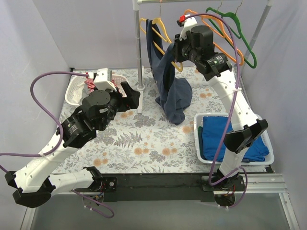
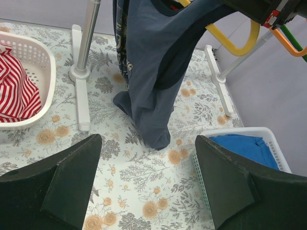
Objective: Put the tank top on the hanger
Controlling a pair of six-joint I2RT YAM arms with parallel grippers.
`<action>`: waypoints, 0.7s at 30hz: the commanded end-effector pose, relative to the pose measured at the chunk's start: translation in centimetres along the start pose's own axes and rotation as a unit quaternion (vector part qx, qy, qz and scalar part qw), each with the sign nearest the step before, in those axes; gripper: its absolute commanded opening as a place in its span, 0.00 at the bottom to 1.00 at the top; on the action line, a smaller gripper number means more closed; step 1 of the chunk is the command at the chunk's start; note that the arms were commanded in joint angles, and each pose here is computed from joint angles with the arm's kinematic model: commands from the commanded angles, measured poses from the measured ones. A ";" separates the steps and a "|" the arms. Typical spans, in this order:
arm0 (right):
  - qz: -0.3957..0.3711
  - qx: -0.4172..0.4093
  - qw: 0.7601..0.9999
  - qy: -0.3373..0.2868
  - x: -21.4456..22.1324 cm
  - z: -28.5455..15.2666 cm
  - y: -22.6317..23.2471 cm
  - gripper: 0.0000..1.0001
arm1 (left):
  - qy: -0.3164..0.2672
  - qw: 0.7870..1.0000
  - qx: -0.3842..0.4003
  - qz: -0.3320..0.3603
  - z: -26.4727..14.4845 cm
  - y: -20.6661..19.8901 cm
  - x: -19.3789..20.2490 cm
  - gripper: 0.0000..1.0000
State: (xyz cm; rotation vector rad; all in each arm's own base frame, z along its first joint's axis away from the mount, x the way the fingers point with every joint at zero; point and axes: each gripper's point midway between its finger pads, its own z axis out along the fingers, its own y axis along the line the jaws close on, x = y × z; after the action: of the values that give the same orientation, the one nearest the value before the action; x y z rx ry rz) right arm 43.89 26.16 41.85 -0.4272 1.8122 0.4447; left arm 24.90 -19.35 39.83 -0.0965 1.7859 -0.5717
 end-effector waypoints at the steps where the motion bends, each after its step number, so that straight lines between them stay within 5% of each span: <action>1: 0.004 -0.014 0.997 -0.070 -3.9 -1.0 0.4 0.01 | 0.003 1.000 0.004 0.004 0.0 0.0 0.3 0.79; 6: 0.008 -0.013 0.998 -0.067 -3.6 -1.7 0.3 0.03 | 0.012 1.000 0.004 0.005 0.3 -0.1 1.0 0.82; 16: 0.033 -0.020 0.996 -0.080 -4.2 -5.1 0.8 0.65 | 0.032 0.999 0.011 -0.004 1.0 -0.4 2.6 0.98; 21: 0.056 -0.049 0.994 -0.079 -3.4 -8.7 2.1 0.79 | 0.047 0.999 0.008 -0.007 1.6 -0.5 3.7 0.98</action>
State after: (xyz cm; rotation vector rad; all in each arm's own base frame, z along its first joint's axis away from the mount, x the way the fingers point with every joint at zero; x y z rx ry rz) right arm 39.80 24.69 44.67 -0.3741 1.7499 0.5435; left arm 25.10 -20.98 37.49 -0.0730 1.8441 -0.5971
